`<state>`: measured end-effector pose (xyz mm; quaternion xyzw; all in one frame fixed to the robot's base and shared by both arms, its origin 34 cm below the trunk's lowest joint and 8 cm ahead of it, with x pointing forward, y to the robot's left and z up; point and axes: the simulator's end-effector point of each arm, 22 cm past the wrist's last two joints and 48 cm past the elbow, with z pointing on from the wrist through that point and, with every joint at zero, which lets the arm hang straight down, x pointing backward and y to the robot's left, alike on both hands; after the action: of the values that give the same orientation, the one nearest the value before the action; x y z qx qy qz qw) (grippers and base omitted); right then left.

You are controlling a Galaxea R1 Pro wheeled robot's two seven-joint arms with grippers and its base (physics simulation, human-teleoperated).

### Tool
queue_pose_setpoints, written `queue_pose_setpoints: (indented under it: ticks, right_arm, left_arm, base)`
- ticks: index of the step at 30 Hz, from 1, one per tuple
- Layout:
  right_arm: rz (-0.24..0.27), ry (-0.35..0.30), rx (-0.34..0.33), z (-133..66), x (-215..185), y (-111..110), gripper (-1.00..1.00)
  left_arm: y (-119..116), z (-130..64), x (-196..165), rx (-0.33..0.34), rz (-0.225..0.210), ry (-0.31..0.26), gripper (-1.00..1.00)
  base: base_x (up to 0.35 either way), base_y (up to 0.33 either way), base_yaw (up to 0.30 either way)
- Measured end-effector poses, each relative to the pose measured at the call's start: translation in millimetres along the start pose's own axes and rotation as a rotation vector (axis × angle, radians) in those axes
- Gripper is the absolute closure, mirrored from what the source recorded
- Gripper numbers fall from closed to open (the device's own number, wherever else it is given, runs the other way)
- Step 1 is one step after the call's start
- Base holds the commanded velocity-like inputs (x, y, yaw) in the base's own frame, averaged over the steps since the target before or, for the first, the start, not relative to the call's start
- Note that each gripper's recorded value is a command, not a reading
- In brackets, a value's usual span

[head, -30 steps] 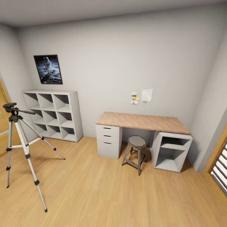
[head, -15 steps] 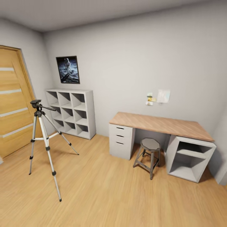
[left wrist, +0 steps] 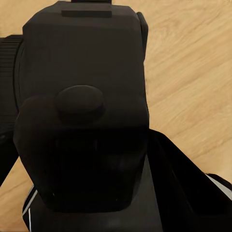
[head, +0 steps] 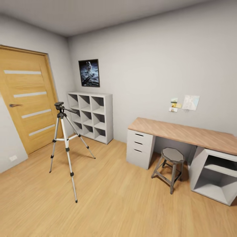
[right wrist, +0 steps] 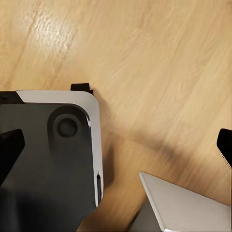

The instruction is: Attach the digital camera to the camera tripod in the bedroom.

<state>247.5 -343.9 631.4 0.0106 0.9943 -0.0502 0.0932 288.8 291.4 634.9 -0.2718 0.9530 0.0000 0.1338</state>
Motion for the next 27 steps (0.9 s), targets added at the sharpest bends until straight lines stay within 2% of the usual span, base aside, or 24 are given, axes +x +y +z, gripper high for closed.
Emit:
queue_pose_setpoints:
  ticks: [27]
  right_arm:
    - [-0.002, 0.003, -0.001, 0.0, 0.7, 1.0, -1.0]
  left_arm:
    - [-0.1, 0.0, 0.1, 0.0, 0.0, 0.0, 1.0]
  base:
    - [0.0, 0.0, 0.3]
